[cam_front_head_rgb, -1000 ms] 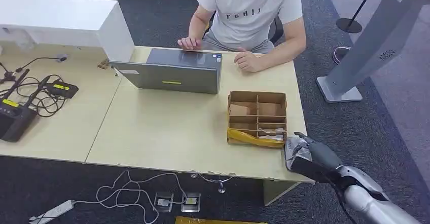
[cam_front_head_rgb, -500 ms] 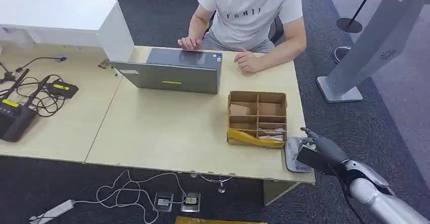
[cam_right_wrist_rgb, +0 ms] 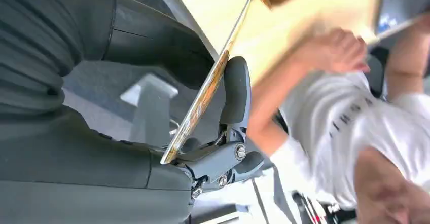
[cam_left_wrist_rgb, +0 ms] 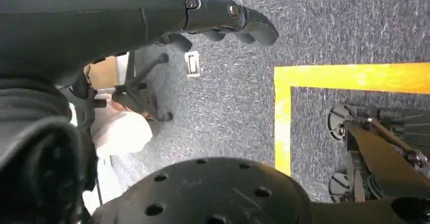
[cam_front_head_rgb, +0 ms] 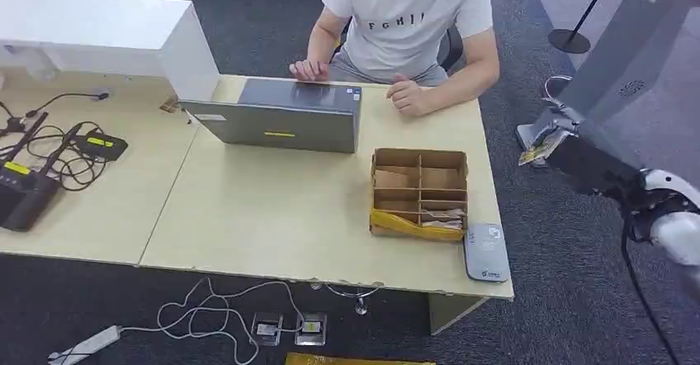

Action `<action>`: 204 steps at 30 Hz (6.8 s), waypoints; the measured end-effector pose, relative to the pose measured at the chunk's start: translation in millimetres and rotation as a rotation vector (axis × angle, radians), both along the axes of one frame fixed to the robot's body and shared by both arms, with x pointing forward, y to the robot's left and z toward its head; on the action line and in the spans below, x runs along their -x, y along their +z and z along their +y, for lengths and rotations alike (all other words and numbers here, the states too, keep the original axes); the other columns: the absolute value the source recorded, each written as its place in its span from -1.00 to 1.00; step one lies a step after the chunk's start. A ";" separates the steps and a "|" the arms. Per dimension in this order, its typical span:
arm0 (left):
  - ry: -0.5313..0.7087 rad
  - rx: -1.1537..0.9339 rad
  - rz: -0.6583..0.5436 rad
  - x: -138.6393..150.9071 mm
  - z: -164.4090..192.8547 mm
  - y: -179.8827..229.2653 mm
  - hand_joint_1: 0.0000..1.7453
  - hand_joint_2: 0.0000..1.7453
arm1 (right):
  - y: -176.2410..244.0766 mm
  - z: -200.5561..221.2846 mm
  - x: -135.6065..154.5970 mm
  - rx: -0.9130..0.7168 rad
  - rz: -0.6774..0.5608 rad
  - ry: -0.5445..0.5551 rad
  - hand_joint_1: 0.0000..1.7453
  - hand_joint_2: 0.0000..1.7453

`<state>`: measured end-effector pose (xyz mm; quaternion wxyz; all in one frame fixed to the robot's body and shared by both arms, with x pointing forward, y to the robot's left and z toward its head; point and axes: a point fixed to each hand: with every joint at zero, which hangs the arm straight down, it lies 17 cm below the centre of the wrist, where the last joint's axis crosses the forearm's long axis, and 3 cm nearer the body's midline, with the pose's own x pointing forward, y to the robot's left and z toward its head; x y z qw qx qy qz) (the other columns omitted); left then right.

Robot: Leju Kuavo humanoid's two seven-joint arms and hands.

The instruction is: Pass the card to the sensor for recognition and then transmit it.

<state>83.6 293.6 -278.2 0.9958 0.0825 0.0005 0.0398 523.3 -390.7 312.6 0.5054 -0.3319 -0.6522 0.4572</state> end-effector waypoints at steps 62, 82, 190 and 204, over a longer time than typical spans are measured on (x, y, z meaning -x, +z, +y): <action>-0.114 -0.010 -0.031 -7.7 10.1 0.6 -1.00 -1.00 | -30.8 -32.9 -85.3 0.619 -0.319 -0.161 -1.00 1.00; -0.070 -0.029 0.010 3.2 14.2 -0.1 -1.00 -1.00 | -39.0 -57.2 -27.2 0.079 -0.084 -0.287 -1.00 1.00; -0.056 -0.033 0.012 1.4 -4.2 0.4 -1.00 -1.00 | -182.4 151.1 44.4 0.153 -0.164 -0.023 -1.00 1.00; -0.056 -0.039 0.006 0.3 -0.3 0.4 -1.00 -1.00 | -191.6 149.3 39.6 0.168 -0.148 -0.029 -1.00 1.00</action>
